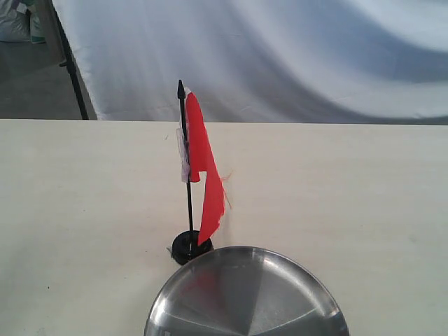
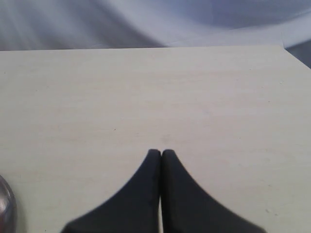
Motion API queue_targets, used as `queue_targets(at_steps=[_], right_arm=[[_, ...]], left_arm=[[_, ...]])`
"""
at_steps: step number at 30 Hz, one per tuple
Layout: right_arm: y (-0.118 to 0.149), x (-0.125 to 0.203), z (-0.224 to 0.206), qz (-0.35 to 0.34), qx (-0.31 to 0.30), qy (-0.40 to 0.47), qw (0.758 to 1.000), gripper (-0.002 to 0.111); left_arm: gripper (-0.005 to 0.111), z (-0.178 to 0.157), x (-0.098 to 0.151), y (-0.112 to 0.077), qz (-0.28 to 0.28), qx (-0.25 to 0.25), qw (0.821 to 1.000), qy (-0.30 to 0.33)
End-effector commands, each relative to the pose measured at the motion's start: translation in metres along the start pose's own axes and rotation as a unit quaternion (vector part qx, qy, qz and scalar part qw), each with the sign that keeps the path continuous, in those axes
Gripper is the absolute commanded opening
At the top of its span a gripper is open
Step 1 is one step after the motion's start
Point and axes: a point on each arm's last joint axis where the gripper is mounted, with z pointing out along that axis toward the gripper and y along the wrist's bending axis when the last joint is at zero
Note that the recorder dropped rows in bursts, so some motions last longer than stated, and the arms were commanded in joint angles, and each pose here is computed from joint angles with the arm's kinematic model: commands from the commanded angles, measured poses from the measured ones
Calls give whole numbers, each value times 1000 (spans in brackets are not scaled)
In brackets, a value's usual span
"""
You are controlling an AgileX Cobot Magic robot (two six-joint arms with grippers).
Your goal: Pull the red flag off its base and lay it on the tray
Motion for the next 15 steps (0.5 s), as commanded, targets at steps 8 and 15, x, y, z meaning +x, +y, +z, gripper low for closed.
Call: queue_targets(at_steps=[8,15], right_arm=[[0,-1,-1,-3,2,-1,1000,0],[0,-1,-1,-3,2,-1,1000,0]], left_arm=[[0,0,-6,1,2,-4,999,-41],[0,-2,-16,1,-152,7,984,-94]])
